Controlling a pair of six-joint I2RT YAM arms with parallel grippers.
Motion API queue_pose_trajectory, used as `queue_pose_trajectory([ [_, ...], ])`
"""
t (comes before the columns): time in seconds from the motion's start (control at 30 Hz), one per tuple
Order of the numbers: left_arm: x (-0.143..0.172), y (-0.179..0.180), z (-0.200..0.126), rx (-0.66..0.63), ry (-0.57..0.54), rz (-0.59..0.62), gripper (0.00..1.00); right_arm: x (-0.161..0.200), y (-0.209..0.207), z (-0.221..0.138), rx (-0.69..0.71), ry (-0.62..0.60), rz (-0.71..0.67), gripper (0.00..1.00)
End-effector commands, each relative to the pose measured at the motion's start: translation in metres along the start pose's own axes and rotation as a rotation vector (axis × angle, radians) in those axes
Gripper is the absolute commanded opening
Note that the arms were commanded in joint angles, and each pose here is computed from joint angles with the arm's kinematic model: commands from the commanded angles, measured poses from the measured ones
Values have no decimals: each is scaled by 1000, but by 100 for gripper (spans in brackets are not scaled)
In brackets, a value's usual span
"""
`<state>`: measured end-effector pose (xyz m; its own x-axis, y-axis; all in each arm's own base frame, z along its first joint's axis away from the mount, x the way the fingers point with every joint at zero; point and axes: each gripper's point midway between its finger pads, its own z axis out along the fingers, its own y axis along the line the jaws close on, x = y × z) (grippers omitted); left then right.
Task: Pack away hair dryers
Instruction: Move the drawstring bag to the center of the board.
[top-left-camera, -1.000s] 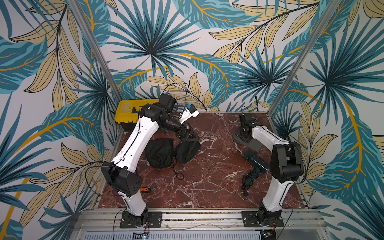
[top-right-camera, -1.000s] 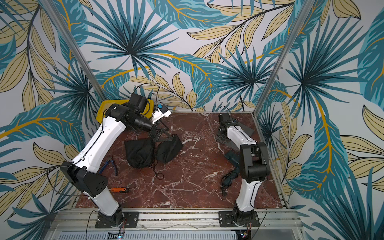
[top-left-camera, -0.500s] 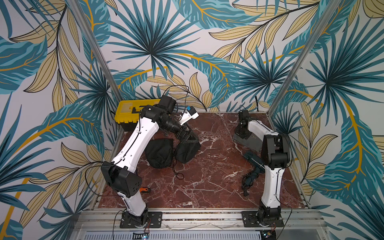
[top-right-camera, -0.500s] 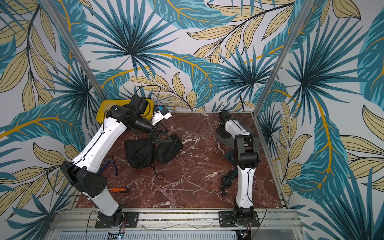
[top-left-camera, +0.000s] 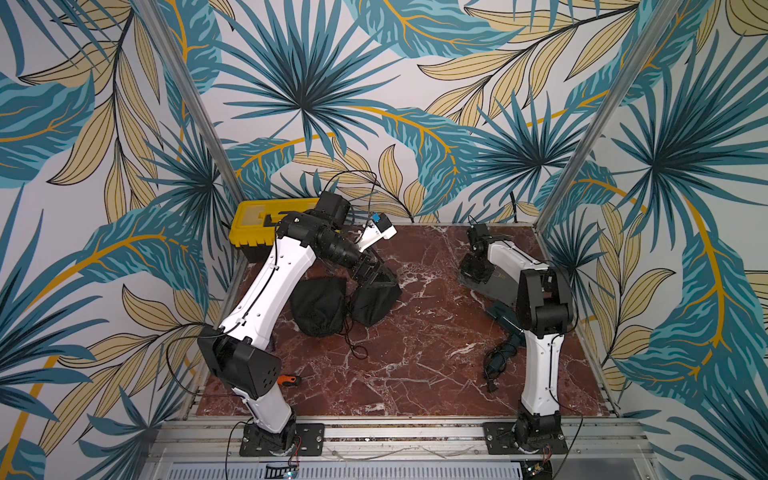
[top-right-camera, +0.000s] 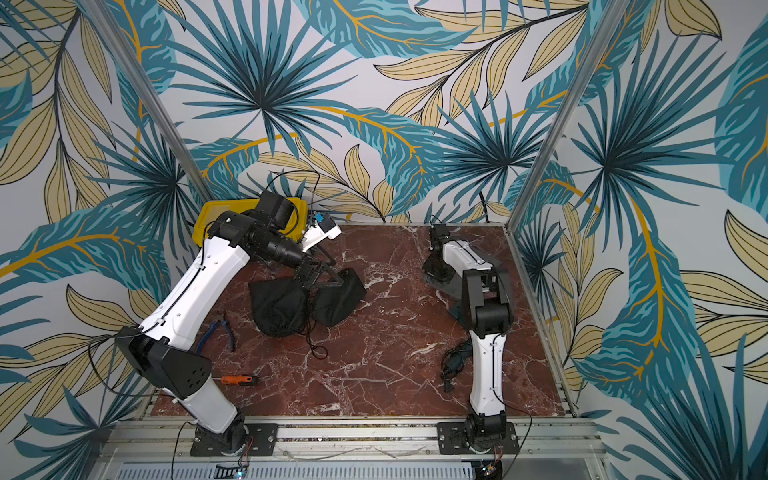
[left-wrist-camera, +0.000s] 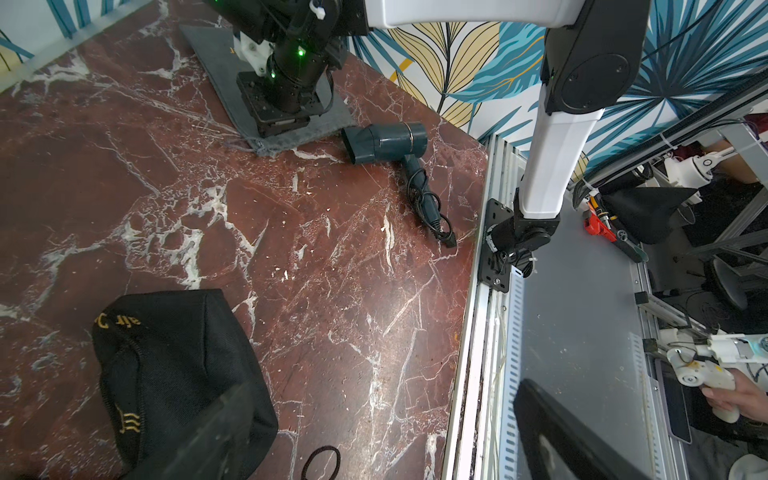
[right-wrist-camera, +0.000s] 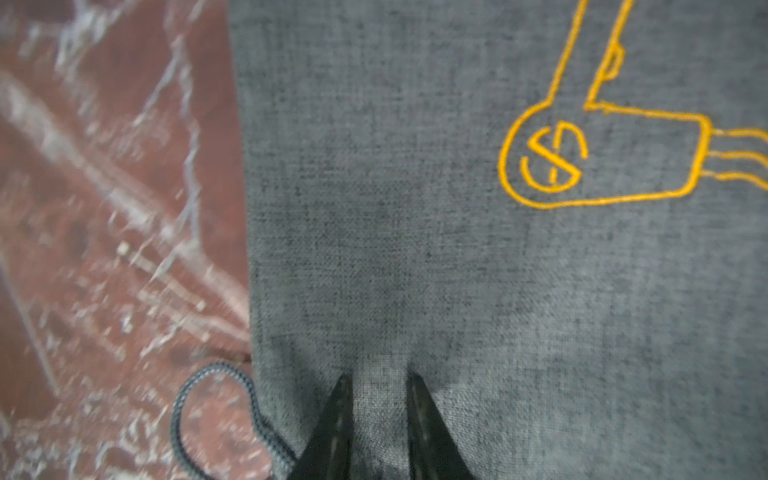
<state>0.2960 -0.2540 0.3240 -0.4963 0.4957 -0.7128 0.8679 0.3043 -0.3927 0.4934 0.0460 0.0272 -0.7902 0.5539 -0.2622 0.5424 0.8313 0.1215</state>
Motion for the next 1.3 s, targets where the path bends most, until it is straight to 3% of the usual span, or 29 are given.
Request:
queue_pose_trajectory([
  [0.0, -2, -7, -8, -20, -15, 42, 99, 42, 12, -1, -9, 93, -87, 25],
  [0.1, -3, -8, -9, -24, -16, 45, 99, 66, 27, 0, -56, 151, -99, 26],
  [0.6, -2, -11, -15, -47, -20, 65, 99, 170, 75, -46, -167, 184, -250, 29],
  [0.77, 0, -12, -14, -38, -17, 62, 100, 194, 75, -66, -241, 170, -243, 36],
  [0.83, -1, -12, -14, -40, -17, 68, 99, 186, 76, -86, -248, 94, -257, 43],
  [1.03, -17, -14, -23, -60, -51, 108, 99, 134, 36, -176, -181, -199, -207, 58],
  [1.13, -24, -17, -27, -60, -69, 117, 99, 137, -9, -200, -123, -243, -144, 61],
  [1.27, -28, -23, -24, -8, -86, 115, 99, 156, -80, -205, -24, -265, -50, 66],
])
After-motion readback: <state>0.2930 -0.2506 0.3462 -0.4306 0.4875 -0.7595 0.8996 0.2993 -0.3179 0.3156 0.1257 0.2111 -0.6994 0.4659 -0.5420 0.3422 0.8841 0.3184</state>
